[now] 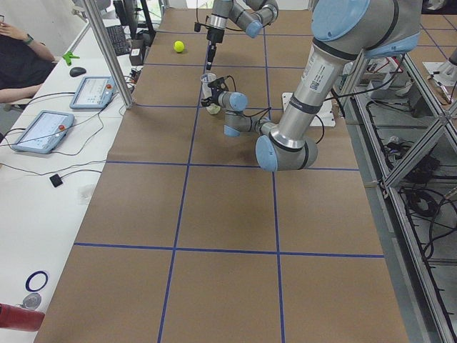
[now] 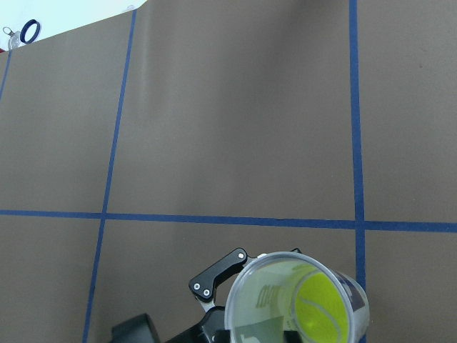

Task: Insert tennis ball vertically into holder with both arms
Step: 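Raise the right gripper and move it toward the second yellow ball, then lower the right gripper and grasp the Roland Garros yellow ball, then lift the ball with the right gripper and carry it over the can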

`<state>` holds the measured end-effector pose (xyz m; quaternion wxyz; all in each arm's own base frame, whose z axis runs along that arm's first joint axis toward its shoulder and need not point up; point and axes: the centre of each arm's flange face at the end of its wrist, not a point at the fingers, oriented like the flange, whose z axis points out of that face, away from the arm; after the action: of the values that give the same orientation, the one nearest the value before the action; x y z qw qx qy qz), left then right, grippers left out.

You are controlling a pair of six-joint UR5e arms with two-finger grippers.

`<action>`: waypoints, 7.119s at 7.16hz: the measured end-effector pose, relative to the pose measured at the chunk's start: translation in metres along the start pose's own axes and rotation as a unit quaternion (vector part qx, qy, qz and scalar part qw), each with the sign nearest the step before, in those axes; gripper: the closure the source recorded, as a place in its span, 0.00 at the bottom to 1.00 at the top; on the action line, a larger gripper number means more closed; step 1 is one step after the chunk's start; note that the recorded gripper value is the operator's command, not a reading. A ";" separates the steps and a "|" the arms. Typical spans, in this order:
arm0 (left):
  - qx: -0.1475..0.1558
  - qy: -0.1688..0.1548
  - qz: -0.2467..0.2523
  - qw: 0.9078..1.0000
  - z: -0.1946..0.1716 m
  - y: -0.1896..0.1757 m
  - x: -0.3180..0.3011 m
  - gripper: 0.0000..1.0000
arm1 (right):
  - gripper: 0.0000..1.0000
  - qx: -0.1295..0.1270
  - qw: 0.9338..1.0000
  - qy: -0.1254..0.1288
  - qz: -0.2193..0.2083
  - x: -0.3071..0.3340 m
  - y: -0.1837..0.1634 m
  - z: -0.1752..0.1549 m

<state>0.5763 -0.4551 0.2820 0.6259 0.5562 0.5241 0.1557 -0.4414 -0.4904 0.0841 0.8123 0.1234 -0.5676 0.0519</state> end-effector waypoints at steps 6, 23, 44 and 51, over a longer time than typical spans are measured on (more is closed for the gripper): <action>0.002 0.002 -0.001 1.000 -0.005 0.001 0.000 0.01 | 0.00 -0.009 0.999 0.025 0.042 0.082 -0.067 -0.056; 0.000 0.003 -0.001 1.000 -0.009 0.005 0.000 0.01 | 0.00 -0.049 0.954 0.261 -0.140 0.520 -0.230 -0.005; 0.009 0.008 -0.002 1.000 -0.027 0.005 -0.003 0.01 | 1.00 -0.002 0.984 0.166 -0.069 0.334 -0.283 -0.051; 0.011 0.013 -0.003 1.000 -0.024 0.002 0.005 0.01 | 1.00 -0.007 0.998 0.057 0.016 0.158 -0.185 -0.046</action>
<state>0.5594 -0.4376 0.2850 0.6133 0.5590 0.5359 0.1555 -0.3024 -0.6659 0.1906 0.8434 0.1051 -0.5225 0.0681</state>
